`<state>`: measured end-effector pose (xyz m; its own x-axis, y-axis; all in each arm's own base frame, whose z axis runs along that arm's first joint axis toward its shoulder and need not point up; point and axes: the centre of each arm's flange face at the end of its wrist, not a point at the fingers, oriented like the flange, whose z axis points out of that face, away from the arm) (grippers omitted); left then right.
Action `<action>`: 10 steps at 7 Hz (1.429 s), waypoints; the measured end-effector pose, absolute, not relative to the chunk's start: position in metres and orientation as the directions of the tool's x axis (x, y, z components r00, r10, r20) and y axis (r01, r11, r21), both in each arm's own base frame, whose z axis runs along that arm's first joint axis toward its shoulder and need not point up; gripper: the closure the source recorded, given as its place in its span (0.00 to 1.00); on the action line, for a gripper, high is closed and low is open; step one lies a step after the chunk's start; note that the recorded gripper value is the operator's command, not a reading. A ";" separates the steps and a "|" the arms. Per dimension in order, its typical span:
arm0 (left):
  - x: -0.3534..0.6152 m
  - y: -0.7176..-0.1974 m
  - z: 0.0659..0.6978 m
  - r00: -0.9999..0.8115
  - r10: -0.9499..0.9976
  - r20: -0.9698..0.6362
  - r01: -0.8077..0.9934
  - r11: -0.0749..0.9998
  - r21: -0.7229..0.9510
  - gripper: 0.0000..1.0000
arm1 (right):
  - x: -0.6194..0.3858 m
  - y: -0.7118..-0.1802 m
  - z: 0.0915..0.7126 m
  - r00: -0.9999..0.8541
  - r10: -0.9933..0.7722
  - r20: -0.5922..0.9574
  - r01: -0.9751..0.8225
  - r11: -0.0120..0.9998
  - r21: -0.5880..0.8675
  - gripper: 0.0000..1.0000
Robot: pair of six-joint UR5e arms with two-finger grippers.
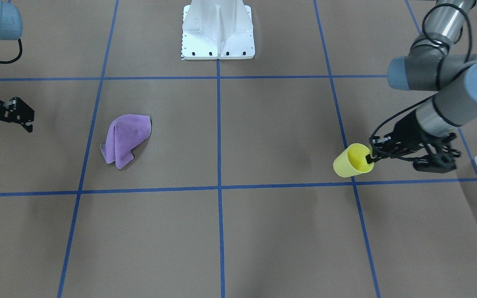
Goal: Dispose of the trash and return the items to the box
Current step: 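Carry the yellow cup with the left gripper into the clear bin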
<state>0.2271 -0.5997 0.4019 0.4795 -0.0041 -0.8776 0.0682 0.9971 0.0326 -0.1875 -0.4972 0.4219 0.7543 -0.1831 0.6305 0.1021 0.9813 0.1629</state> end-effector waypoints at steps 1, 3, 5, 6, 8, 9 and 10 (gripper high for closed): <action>0.164 -0.614 0.432 0.503 -0.001 -0.864 0.089 0.995 0.050 1.00 | -0.187 -0.497 0.422 0.754 -0.183 0.630 0.102 0.981 0.163 0.00; 0.032 -0.639 0.500 0.596 0.010 -0.803 0.097 0.992 0.084 1.00 | -0.187 -0.497 0.422 0.755 -0.183 0.630 0.102 0.981 0.163 0.00; -0.056 -0.646 0.575 0.685 0.014 -0.728 0.072 0.994 0.087 1.00 | -0.188 -0.497 0.423 0.755 -0.182 0.630 0.102 0.982 0.162 0.00; -0.076 -0.644 0.625 0.706 -0.007 -0.709 0.058 0.997 0.048 1.00 | -0.188 -0.497 0.423 0.755 -0.182 0.630 0.102 0.982 0.161 0.00; -0.088 -0.636 0.717 0.712 -0.049 -0.700 0.065 0.998 -0.004 1.00 | -0.188 -0.498 0.423 0.755 -0.183 0.629 0.103 0.981 0.162 0.00; -0.088 -0.633 0.745 0.711 -0.078 -0.699 0.087 0.996 -0.022 1.00 | -0.188 -0.498 0.423 0.755 -0.183 0.630 0.103 0.981 0.162 0.00; -0.081 -0.632 0.764 0.708 -0.101 -0.699 0.110 0.993 -0.031 1.00 | -0.188 -0.497 0.423 0.755 -0.183 0.630 0.103 0.981 0.162 0.00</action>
<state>-0.0813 -0.6320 0.7637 0.7081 -0.1006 -0.6990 0.1103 0.9934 -0.0312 -0.1876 -0.4975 0.4226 0.7548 -0.1828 0.6300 0.1026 0.9815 0.1619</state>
